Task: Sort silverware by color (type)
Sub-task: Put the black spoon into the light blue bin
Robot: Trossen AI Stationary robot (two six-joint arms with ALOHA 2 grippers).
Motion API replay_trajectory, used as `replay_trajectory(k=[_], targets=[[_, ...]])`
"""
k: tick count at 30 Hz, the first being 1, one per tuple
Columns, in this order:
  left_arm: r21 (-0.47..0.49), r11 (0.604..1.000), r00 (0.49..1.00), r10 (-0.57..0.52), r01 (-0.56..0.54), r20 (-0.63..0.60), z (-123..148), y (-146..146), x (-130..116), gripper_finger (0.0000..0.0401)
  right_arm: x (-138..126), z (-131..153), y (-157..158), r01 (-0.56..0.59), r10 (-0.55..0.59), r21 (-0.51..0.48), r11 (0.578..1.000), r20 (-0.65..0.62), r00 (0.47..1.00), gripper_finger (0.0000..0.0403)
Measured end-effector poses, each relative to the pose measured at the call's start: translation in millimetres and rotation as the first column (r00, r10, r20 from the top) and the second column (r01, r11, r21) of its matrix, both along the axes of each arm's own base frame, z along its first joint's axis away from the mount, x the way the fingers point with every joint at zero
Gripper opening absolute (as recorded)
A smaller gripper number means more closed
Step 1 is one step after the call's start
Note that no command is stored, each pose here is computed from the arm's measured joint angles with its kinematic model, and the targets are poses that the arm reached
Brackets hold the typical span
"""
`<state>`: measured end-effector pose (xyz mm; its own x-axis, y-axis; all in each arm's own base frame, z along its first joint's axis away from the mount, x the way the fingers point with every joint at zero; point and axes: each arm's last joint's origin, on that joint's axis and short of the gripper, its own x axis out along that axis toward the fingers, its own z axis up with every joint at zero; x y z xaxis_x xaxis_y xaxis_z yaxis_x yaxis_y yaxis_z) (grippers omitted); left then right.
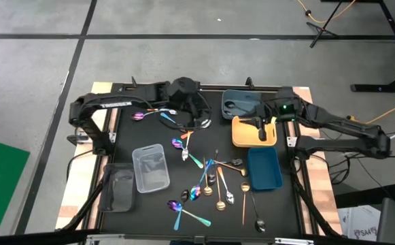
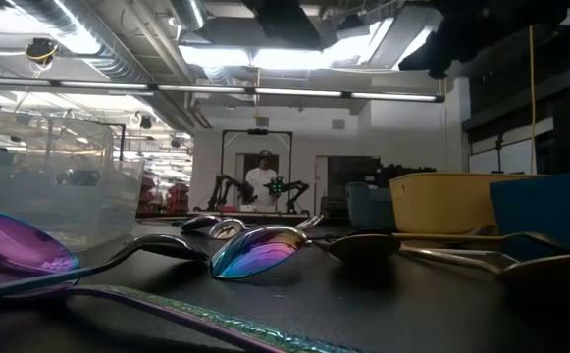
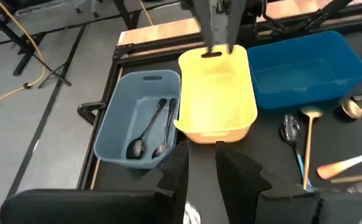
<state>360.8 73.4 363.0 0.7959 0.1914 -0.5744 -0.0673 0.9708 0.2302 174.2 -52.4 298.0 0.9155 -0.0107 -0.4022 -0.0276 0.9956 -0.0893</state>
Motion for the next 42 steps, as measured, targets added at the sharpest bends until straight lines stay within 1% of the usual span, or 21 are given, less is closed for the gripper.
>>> replay_trajectory(k=[3, 9, 12, 17, 19, 23, 26, 28, 32, 36, 39, 42], targets=[[-0.007, 1.0, 1.0, 0.011, -0.011, -0.027, 7.1, -7.7, -11.7, 0.0075, 2.9, -0.1, 10.2, -0.02, 0.02, 0.034, 0.999, -0.003, 1.0, 0.0072], [-0.045, 0.999, 0.993, -0.011, 0.005, -0.12, 11.6, -23.9, -31.2, 0.0075, 6.9, -0.1, 31.6, -0.115, 0.115, 0.027, 0.993, -0.006, 0.993, 0.0072], [-0.069, 0.998, 0.99, -0.017, 0.007, -0.143, 10.9, -32.9, -33.6, 0.0075, 7.6, -0.4, 41.7, -0.17, 0.17, 0.028, 0.985, -0.009, 0.985, 0.0072], [-0.071, 0.997, 0.985, -0.027, 0.015, -0.168, 7.3, -48.4, -33.3, 0.0075, 7.8, -0.5, 57.3, -0.253, 0.254, 0.028, 0.967, -0.01, 0.967, 0.0072], [-0.068, 0.997, 0.984, -0.033, 0.021, -0.177, 2.5, -54.2, -32.5, 0.0075, 7.5, -0.5, 64.2, -0.29, 0.29, 0.028, 0.957, -0.01, 0.957, 0.0072], [-0.106, 0.994, 0.978, -0.027, 0.005, -0.207, -10.4, -63.3, -31.7, 0.0075, 5.8, -0.4, 80.0, -0.372, 0.372, 0.027, 0.928, -0.01, 0.928, 0.0072], [-0.144, 0.989, 0.977, -0.013, -0.018, -0.212, -27.6, -70.6, -29.3, 0.0075, 4.1, 0.4, 95.0, -0.447, 0.447, 0.024, 0.894, 0.002, 0.894, 0.0072], [-0.175, 0.984, 0.976, -0.003, -0.037, -0.218, -40.6, -76.9, -27.9, 0.0075, 6.4, 2.0, 107.1, -0.495, 0.494, 0.015, 0.869, 0.034, 0.869, 0.0072], [-0.237, 0.97, 0.984, 0.004, -0.047, -0.179, -58.2, -93.7, -24.9, 0.0075, 11.4, 3.7, 134.0, -0.594, 0.591, 0.005, 0.804, 0.098, 0.801, 0.0072], [-0.29, 0.957, 0.989, -0.017, -0.027, -0.147, -77.1, -115.8, -24.8, 0.0075, 14.2, -6.0, 160.1, -0.678, 0.676, 0.015, 0.735, 0.067, 0.734, 0.0072], [-0.33, 0.944, 0.992, -0.023, -0.021, -0.127, -85.9, -131.8, -26.6, 0.0075, 13.3, -16.2, 180.0, -0.733, 0.733, 0.027, 0.679, 0.02, 0.68, 0.0072], [-0.329, 0.943, 0.993, 0.006, -0.043, -0.114, -91.8, -146.1, -29.8, 0.0075, 10.9, -27.3, 198.6, -0.774, 0.775, 0.035, 0.632, -0.031, 0.631, 0.0072]])
